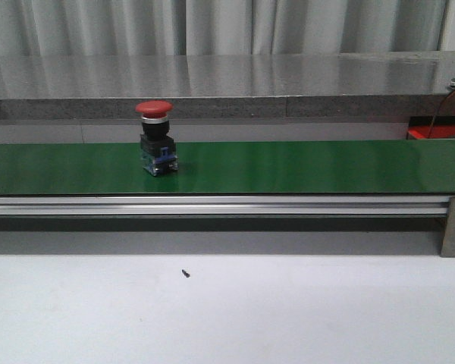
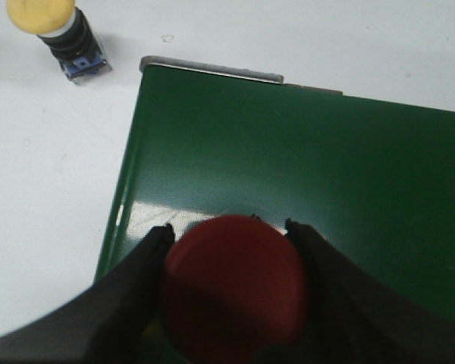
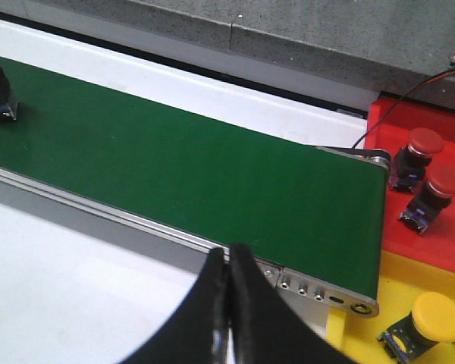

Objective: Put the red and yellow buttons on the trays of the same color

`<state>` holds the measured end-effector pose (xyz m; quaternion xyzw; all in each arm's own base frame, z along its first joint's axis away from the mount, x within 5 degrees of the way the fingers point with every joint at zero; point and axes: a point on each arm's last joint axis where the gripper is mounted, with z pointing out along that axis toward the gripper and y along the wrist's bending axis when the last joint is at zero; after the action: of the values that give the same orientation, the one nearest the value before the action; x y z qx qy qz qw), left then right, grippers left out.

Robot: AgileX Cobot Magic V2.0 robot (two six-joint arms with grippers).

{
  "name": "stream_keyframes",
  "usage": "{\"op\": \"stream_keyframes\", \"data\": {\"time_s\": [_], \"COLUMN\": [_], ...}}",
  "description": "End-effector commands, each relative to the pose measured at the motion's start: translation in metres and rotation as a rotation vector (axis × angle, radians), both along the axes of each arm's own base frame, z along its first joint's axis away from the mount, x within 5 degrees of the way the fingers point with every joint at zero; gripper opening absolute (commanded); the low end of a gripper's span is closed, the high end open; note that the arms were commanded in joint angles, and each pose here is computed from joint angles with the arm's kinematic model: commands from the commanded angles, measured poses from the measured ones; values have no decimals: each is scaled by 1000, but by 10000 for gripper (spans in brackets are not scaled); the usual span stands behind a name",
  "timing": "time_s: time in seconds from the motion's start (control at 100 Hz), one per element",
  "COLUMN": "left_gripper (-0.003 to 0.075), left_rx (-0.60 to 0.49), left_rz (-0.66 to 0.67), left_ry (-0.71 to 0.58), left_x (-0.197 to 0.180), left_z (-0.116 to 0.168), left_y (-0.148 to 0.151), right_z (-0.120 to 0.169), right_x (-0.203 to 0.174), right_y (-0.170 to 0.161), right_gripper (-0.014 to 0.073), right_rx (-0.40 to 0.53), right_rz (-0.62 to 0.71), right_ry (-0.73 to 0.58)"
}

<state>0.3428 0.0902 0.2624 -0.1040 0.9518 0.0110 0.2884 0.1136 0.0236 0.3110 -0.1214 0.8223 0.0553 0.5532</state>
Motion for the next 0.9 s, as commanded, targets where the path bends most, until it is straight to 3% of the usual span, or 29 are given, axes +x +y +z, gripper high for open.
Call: {"op": "stream_keyframes", "data": {"time_s": [0.0,0.11,0.29,0.37,0.57,0.89], "left_gripper": [208,259,507,563,569,568], "left_rx": [19,29,34,34,20,52], "left_rz": [5,-10,-14,-18,-30,-112], "left_ry": [-115,-114,-118,-118,-167,-377], "left_x": [3,3,4,4,2,-22], "left_z": [23,22,23,23,36,94], "left_y": [-3,-3,-3,-4,-14,-50], "right_z": [14,14,14,14,14,14], "right_x": [2,2,2,2,2,2], "right_y": [-2,-2,-2,-2,-2,-2], "right_gripper": [-60,-60,-60,-60,-60,-60], "right_rx": [10,10,10,10,10,10], "right_rz": [-23,-23,-23,-23,-23,-23], "right_ry": [-90,-90,-90,-90,-90,-90]}}
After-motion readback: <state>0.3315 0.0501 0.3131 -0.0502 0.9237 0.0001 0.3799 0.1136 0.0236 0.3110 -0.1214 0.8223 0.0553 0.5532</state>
